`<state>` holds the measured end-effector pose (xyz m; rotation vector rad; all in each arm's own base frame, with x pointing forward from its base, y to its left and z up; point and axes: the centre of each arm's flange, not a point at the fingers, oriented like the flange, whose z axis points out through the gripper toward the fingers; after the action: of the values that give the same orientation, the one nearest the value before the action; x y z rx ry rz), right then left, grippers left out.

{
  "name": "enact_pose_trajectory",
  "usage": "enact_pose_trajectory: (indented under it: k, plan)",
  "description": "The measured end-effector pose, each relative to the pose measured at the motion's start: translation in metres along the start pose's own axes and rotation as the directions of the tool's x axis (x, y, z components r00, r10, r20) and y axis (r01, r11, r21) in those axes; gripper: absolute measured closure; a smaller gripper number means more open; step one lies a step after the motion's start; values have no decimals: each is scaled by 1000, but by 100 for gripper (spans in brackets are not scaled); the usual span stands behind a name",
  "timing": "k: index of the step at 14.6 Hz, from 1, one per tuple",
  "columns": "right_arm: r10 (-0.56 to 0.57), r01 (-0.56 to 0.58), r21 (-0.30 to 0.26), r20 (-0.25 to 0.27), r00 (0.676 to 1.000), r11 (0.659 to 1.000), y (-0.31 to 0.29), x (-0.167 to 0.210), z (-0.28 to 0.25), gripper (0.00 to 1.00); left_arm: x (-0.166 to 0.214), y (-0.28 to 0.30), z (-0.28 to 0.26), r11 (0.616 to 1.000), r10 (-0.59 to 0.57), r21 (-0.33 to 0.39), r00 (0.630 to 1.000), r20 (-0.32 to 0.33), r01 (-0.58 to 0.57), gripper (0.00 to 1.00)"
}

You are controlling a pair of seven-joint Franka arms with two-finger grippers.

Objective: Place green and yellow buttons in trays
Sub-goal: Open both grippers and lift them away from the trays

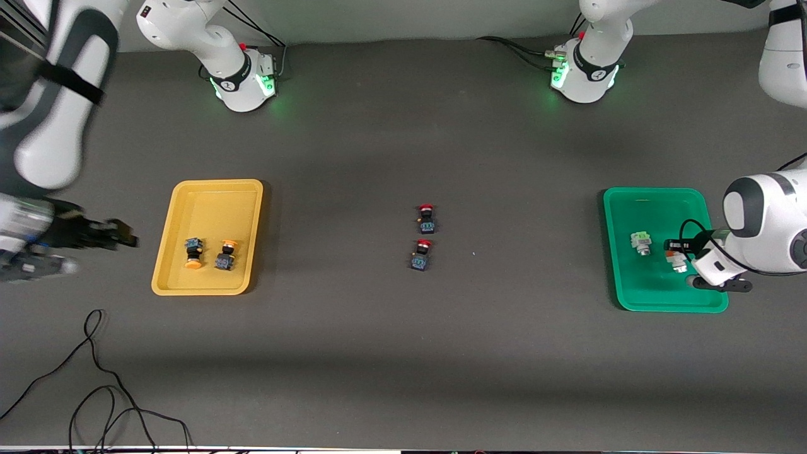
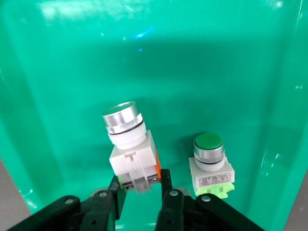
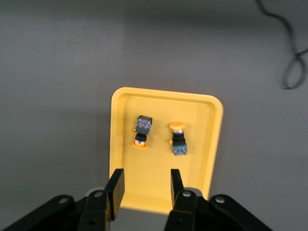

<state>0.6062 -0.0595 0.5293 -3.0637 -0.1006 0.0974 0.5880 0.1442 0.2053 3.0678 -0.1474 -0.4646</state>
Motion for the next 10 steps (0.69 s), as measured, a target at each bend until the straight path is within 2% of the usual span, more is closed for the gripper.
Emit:
enact_pose_trajectory:
  k: [2, 3, 4, 7, 8, 10]
  plan:
    - [12, -11, -40, 1, 1000, 999, 0, -13, -52, 52, -2, -8, 3, 1000, 4, -7, 1000, 3, -4, 67]
    - [15, -16, -53, -4, 1000, 998, -1, -19, -73, 43, -3, -11, 4, 1000, 4, -8, 1000, 3, -4, 67]
    - [21, -21, -61, -11, 1000, 998, -1, -24, -88, 35, -3, -13, 3, 1000, 6, -8, 1000, 1, -6, 61]
    - [40, -42, -71, -23, 999, 997, 5, -29, -100, 6, 3, -11, -9, 1000, 13, -3, 1000, -21, -13, 31]
    - [53, -54, -70, -23, 998, 996, 5, -29, -100, 0, 6, -11, -15, 1000, 15, 1, 999, -33, -15, 21]
    - [93, -94, -66, -17, 996, 993, -5, -27, -97, 0, 10, -11, -36, 1000, 16, 5, 999, -41, -16, 1]
